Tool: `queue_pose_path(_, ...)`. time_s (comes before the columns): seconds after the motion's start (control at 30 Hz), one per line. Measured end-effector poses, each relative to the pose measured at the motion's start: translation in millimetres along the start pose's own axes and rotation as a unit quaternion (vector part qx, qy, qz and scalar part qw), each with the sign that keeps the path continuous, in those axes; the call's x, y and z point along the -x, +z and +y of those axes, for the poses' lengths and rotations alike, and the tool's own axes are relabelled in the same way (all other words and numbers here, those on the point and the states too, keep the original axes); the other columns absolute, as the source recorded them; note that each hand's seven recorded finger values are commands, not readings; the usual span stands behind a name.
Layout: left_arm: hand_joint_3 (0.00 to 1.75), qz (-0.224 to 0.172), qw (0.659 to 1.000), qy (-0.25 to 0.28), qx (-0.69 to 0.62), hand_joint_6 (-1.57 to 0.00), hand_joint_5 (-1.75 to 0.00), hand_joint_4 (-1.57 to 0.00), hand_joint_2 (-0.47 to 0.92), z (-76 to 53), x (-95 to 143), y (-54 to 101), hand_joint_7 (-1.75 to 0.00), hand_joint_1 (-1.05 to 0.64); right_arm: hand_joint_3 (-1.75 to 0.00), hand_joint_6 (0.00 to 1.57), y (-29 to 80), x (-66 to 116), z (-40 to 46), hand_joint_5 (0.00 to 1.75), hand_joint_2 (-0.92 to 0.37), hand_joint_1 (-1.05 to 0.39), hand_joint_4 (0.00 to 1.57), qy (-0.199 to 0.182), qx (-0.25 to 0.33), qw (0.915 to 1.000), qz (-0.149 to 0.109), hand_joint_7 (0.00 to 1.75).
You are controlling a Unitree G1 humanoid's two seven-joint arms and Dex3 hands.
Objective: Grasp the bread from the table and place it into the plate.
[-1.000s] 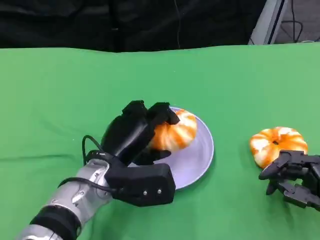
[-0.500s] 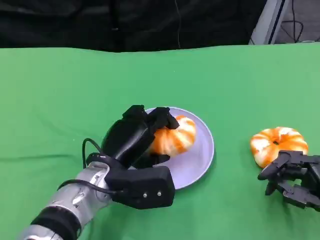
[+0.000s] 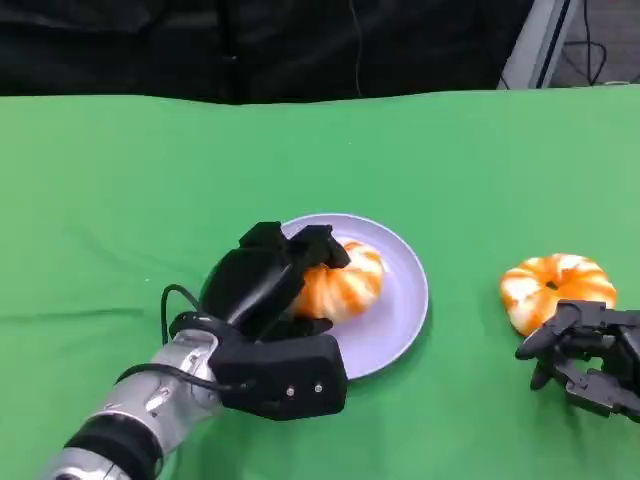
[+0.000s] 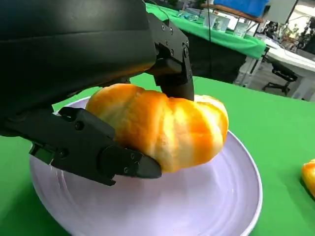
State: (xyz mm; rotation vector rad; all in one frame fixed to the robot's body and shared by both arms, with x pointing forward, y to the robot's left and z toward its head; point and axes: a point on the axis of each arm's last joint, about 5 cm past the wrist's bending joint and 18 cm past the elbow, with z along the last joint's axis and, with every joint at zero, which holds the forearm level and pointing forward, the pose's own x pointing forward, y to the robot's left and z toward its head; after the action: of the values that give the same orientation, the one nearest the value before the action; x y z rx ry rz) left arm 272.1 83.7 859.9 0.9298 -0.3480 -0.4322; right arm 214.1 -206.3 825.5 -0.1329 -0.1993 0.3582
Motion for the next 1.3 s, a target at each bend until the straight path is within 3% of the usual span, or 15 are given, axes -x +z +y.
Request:
queue_pose_path(0.03,0.33,0.0,1.0,-0.002,-0.001,-0.48,-1.43,-0.3,0.92,-0.1,-0.2,-0.2,-0.98,-0.18,-0.6,0.97,0.0,0.0,0.0,1.38,-0.84,0.06,0.87,0.0,0.0,1.0,0.0,0.89)
queue_pose_path(0.07,0.3,0.0,1.0,-0.004,-0.002,-0.56,-1.33,-0.33,0.92,-0.2,-0.2,-0.4,-0.8,-0.19,-0.61,0.97,0.0,0.0,0.0,1.38,-0.84,0.06,0.87,0.0,0.0,1.0,0.0,0.89)
queue_pose_path(0.2,0.24,-0.003,1.0,-0.011,-0.002,-0.74,-1.18,-0.38,0.92,-1.0,0.3,-1.3,-0.38,-0.21,-0.61,0.96,0.0,0.1,-0.1,1.38,-0.83,0.06,0.86,0.001,-0.002,1.0,-0.001,0.9)
queue_pose_path(0.3,0.24,-0.002,1.0,-0.015,-0.004,-0.8,-0.85,-0.46,0.92,-1.4,0.6,-2.1,-0.13,-0.25,-0.62,0.96,0.1,-0.1,-0.1,1.38,-0.83,0.06,0.86,0.001,-0.002,1.0,-0.001,0.9)
queue_pose_path(0.37,0.24,-0.002,1.0,-0.018,-0.006,-0.82,-0.6,-0.53,0.92,-1.9,0.9,-2.4,-0.03,-0.29,-0.62,0.96,0.2,-0.1,-0.2,1.38,-0.83,0.06,0.87,0.001,-0.002,1.0,-0.002,0.9)
queue_pose_path(0.43,0.24,-0.002,1.0,-0.025,-0.012,-0.76,-0.27,-0.64,0.92,-3.2,1.8,-3.0,-0.01,-0.46,-0.62,0.96,0.2,-0.2,-0.2,1.38,-0.83,0.06,0.87,0.001,-0.002,1.0,-0.002,0.9)
queue_pose_path(0.5,0.22,-0.002,1.0,-0.026,-0.017,-0.74,-0.14,-0.69,0.92,-3.8,2.1,-3.2,0.0,-0.55,-0.61,0.96,0.4,-0.4,-0.3,1.37,-0.83,0.06,0.87,0.001,-0.001,1.0,-0.003,0.9)
queue_pose_path(0.7,0.21,-0.004,0.999,-0.024,-0.022,-0.69,-0.06,-0.71,0.92,-4.4,2.2,-3.1,0.0,-0.71,-0.63,0.96,0.5,-0.5,-0.3,1.38,-0.82,0.06,0.86,0.001,-0.001,1.0,-0.003,0.89)
queue_pose_path(0.93,0.33,0.003,0.999,-0.024,-0.027,-0.6,-0.01,-0.65,0.92,-4.0,1.6,-3.2,0.0,-0.91,-0.64,0.96,0.5,-0.5,-0.3,1.39,-0.82,0.05,0.86,0.002,-0.001,1.0,-0.003,0.89)
queue_pose_path(1.3,0.38,-0.002,0.999,-0.026,-0.036,-0.59,0.0,-0.65,0.92,-2.4,-0.7,-0.9,0.0,-0.94,-0.64,0.96,0.5,-0.5,-0.3,1.39,-0.82,0.05,0.86,0.002,-0.001,1.0,-0.003,0.89)
